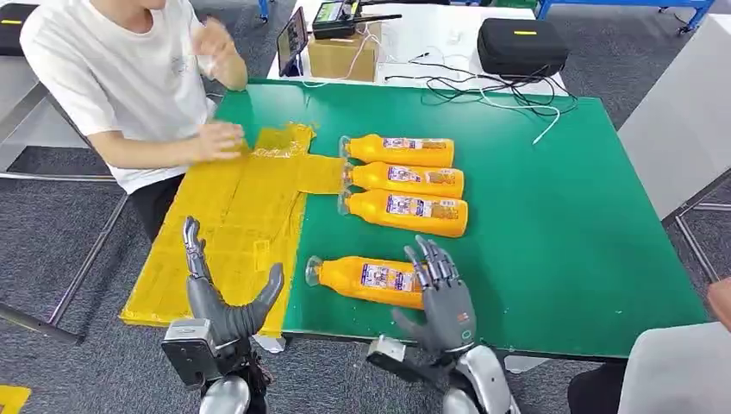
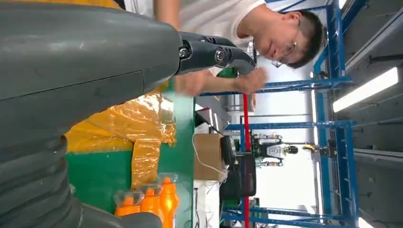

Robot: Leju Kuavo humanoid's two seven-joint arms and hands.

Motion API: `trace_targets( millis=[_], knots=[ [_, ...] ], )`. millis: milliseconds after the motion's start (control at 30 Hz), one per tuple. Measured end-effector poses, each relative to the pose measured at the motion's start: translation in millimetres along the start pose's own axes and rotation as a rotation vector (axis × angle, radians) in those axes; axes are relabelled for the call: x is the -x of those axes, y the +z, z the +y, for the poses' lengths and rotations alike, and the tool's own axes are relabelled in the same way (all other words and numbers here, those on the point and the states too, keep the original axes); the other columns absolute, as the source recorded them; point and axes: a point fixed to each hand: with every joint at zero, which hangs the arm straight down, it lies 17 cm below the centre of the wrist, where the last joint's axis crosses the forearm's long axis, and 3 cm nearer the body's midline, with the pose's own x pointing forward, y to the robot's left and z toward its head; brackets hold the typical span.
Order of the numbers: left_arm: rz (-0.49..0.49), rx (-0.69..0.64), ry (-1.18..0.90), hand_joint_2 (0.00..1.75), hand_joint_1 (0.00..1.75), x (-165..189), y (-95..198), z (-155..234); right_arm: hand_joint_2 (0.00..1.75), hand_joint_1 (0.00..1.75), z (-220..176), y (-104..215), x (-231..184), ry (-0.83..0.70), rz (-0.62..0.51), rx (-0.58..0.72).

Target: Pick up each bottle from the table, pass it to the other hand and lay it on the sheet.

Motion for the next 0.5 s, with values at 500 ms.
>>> trace_targets(
  millis=[500],
  knots=[
    [-0.010,0.011,-0.002,1.75,0.00,-2.6,0.3,-3.4,1.75,0.00,57.2,-12.7,52.0,0.096,0.093,-0.284]
  ],
)
